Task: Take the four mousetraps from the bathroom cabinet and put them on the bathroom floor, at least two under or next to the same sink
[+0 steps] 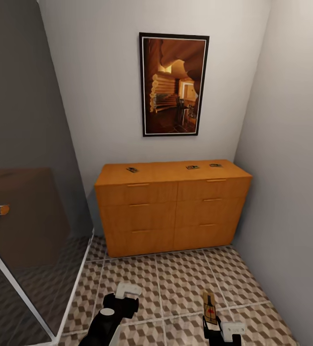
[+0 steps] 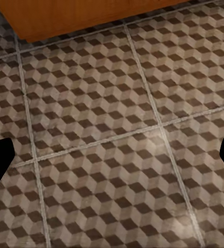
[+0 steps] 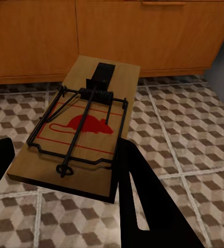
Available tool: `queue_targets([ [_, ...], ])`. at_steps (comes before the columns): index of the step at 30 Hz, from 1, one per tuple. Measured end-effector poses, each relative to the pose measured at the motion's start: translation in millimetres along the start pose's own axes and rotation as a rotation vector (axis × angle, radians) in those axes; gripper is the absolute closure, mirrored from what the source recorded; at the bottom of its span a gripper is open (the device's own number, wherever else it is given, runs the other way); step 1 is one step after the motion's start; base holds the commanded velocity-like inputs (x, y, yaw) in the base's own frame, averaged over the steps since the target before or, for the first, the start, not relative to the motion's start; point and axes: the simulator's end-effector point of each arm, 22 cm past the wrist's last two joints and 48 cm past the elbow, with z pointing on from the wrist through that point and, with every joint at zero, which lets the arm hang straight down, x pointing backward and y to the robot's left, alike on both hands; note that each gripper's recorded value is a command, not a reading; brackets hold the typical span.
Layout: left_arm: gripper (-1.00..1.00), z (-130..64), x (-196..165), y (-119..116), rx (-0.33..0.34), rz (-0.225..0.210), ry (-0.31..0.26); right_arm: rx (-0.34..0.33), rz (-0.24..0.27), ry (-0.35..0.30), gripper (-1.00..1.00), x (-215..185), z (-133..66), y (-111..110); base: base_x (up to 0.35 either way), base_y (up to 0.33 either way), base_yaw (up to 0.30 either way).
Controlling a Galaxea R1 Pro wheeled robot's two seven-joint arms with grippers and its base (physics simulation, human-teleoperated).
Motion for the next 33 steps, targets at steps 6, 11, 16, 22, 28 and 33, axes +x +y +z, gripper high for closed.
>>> queue_targets([
  [6,-1.0,-1.5,-2.0,0.2,-0.001,0.001,-0.005,0.0,0.0,-0.007,1.0,-3.4,0.1,0.0,0.073,0.248,-0.205],
  [11,-1.0,-2.5,-1.0,-4.2,0.005,0.013,-0.005,0.001,0.001,-0.013,1.0,-6.1,0.2,-0.2,0.181,0.079,-0.19],
  [16,-1.0,-3.9,-2.3,-7.0,0.009,0.021,-0.009,0.001,0.001,-0.018,1.0,-8.6,0.4,-0.3,0.219,0.013,-0.184],
  [22,-1.0,-5.2,-4.2,-7.2,0.009,0.023,-0.014,0.001,0.001,-0.025,1.0,-11.5,0.5,-0.4,0.231,0.002,-0.183],
  [28,-1.0,-6.8,-6.9,-7.0,0.008,0.023,-0.021,0.001,0.001,-0.031,1.0,-14.5,0.7,-0.5,0.237,0.0,-0.18],
  [33,-1.0,-8.1,-9.2,-6.7,0.007,0.024,-0.026,0.001,0.001,-0.036,1.0,-16.8,0.8,-0.5,0.238,0.0,-0.171],
])
